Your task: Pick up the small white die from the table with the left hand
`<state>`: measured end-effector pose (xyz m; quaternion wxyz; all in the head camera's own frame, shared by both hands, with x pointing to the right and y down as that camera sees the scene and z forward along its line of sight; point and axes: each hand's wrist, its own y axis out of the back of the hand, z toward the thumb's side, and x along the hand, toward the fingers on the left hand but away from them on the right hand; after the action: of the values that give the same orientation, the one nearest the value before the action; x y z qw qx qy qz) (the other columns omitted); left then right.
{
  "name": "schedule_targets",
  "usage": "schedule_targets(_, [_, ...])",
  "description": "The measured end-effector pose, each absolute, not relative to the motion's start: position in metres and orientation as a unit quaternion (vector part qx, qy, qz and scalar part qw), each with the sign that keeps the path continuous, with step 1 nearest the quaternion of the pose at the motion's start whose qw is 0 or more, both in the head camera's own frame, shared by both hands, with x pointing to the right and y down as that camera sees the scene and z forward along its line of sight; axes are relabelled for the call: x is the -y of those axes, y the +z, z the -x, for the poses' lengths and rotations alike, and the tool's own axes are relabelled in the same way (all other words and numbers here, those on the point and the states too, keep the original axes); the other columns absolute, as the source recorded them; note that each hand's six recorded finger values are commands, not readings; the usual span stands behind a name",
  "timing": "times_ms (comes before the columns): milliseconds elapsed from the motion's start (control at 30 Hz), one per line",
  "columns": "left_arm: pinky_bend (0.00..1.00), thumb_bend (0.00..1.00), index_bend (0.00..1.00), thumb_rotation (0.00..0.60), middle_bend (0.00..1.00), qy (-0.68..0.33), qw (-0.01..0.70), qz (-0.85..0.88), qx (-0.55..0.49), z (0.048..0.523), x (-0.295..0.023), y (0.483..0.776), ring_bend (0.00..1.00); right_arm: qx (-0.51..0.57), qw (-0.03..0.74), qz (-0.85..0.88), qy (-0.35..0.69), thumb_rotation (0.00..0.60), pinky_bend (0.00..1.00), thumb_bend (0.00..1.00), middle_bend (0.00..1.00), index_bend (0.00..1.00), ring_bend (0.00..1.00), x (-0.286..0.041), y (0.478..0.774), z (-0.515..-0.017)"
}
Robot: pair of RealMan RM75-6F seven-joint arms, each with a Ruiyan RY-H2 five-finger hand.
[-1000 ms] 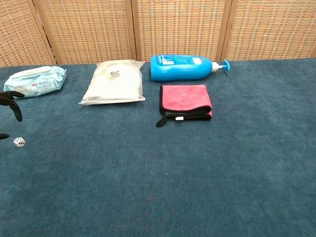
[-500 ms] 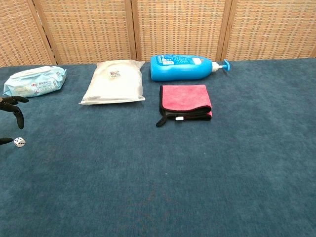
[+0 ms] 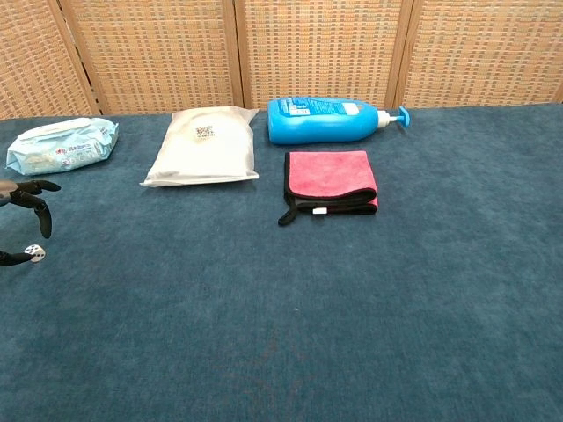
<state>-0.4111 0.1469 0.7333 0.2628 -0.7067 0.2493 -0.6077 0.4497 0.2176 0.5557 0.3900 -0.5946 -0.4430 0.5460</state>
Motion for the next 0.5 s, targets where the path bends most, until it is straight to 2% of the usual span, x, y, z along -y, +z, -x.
schedule_targets(233, [0.0,0.32,0.45,0.6,0.0,-0.614,0.258,0.703,-0.247,0.411,-0.1489,0.7389,0.0,0.444,0.388,0.595,0.546,0.6,0.0,0.0,0.0,0.0,0.0,-0.2168,0.5556,-0.4509])
schedule_targets(500, [0.0,0.35,0.54,0.6,0.0,-0.619,0.259,0.7,-0.243,0.4109,-0.1493,0.7417,0.0,0.445,0.387,0.594,0.547,0.6,0.0,0.0,0.0,0.0,0.0,-0.2163,0.556,-0.4517])
